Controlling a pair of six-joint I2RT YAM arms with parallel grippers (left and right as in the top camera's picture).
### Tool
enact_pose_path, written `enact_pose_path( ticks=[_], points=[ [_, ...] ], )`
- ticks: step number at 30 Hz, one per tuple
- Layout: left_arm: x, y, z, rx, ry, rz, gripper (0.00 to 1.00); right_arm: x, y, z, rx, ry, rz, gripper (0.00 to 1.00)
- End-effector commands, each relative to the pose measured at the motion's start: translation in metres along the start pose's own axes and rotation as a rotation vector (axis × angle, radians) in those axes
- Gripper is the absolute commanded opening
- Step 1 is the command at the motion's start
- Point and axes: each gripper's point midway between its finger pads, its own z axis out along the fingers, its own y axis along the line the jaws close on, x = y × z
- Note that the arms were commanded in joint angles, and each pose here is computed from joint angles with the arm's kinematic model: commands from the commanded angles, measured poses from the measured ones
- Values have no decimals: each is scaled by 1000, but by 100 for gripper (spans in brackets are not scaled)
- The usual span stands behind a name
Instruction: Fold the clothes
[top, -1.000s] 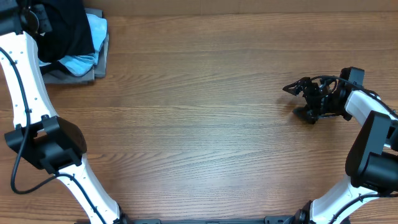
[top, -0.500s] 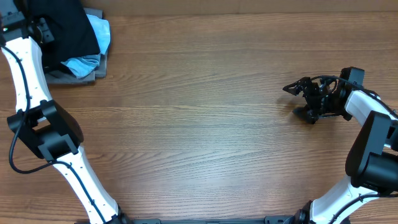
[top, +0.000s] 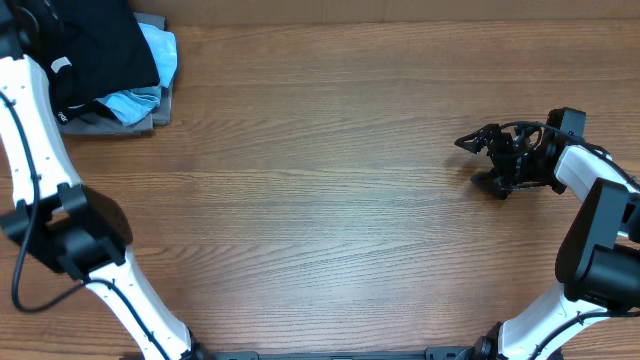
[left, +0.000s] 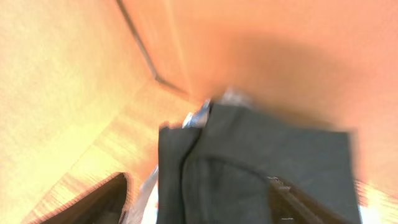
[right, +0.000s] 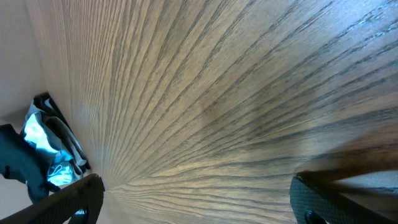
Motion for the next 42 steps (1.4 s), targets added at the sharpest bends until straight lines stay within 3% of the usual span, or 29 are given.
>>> enact_pose_path(
  ticks=[1,3,4,10,18,22,27,31,33,35,37,39,42],
  points=[
    [-37,-21,-36,80,-97,-6,38,-7,-29,3,121,-41,5,100],
    [-33,-24,-26,82,-92,-4,6,-7,-29,3,121,-41,5,100],
    [-31,-24,-21,82,-92,-4,4,-7,-29,3,121,-41,5,100],
    [1,-29,37,77,-67,-1,4,-7,-29,3,121,-41,5,100],
    [98,-13,120,38,119,2,11,-7,-29,3,121,-41,5,100],
    [128,-7,134,24,189,-22,12,-7,-29,3,121,-41,5,100],
    [93,-10,120,33,110,-28,23,-7,-29,3,121,-41,5,100],
    [41,-14,87,47,15,-44,23,-7,-29,3,121,-41,5,100],
    [16,-17,66,63,-29,-81,31,-7,-29,3,121,-41,5,100],
    [-8,-26,41,115,-67,-104,56,-7,-29,3,121,-41,5,100],
    [-31,-39,11,199,-102,-104,70,-7,-29,3,121,-41,5,100],
    [-47,-54,-19,291,-122,-97,100,-8,-29,3,121,-42,4,100],
    [-64,-77,-66,449,-136,-80,100,-17,-24,3,104,-75,-25,100]
  ],
)
